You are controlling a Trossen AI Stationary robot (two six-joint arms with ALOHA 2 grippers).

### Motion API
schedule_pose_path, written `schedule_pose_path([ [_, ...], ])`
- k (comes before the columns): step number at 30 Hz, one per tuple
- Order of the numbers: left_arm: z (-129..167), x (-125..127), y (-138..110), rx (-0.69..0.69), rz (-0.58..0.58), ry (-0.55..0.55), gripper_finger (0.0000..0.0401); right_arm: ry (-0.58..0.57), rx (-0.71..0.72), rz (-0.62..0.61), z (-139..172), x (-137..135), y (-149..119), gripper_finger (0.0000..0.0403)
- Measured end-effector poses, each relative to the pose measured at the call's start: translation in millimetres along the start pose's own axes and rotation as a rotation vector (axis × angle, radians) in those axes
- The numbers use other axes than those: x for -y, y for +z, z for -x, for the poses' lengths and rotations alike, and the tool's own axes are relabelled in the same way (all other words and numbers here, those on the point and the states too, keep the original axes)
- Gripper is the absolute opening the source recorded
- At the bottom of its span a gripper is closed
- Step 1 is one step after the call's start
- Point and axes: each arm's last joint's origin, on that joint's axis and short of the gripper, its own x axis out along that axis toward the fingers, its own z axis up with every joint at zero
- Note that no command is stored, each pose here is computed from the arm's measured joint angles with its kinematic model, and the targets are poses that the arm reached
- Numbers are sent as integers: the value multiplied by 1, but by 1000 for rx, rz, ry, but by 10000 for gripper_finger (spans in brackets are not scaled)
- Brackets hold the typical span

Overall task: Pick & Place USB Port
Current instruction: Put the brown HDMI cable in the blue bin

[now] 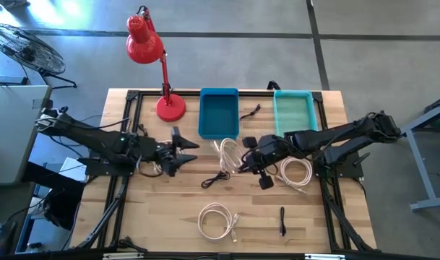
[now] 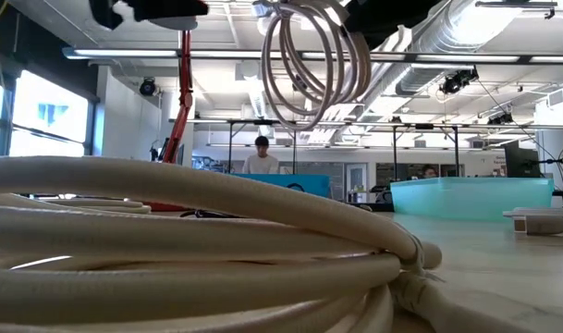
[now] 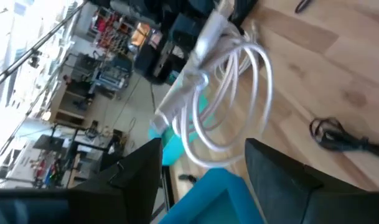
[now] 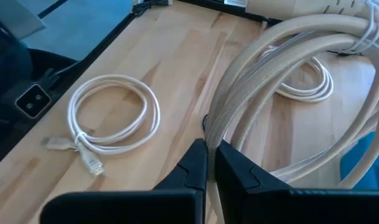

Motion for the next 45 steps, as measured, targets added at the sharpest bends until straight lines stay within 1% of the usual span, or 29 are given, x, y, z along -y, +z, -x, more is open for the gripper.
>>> schedule_pose_path([
  [5, -23, -1, 14, -23, 4, -27, 225, 6, 1, 3, 0, -2, 0, 6],
  [11, -40, -11, 29, -83, -13, 18, 225, 5, 1, 2, 0, -2, 0, 7],
  [14, -41, -21, 38, -43, -26, 25, 225, 5, 2, 1, 0, -2, 1, 5],
  [18, -43, -20, 44, 40, -48, -75, 225, 5, 1, -1, 0, -2, 1, 10],
  [23, -53, -10, 42, 23, -117, -147, 225, 6, -6, -2, 0, -2, 0, 7],
  [26, -64, -1, 42, 3, -143, -166, 225, 6, -5, -2, 0, -2, 0, 9],
  [30, -77, 7, 41, -50, -234, -123, 225, 7, -15, -7, 0, -2, -1, 13],
  [34, -88, 10, 44, -44, -278, -76, 225, 10, -23, -9, 0, -2, -2, 9],
  [36, -91, 9, 46, -34, -287, -39, 225, 6, -7, -5, 0, -2, 0, 9],
  [42, -92, 8, 47, -36, -307, -17, 225, 7, -11, -20, 0, -2, 0, 11],
  [45, -92, 6, 48, -6, -298, -11, 225, 12, -13, -21, 0, -2, -1, 9],
])
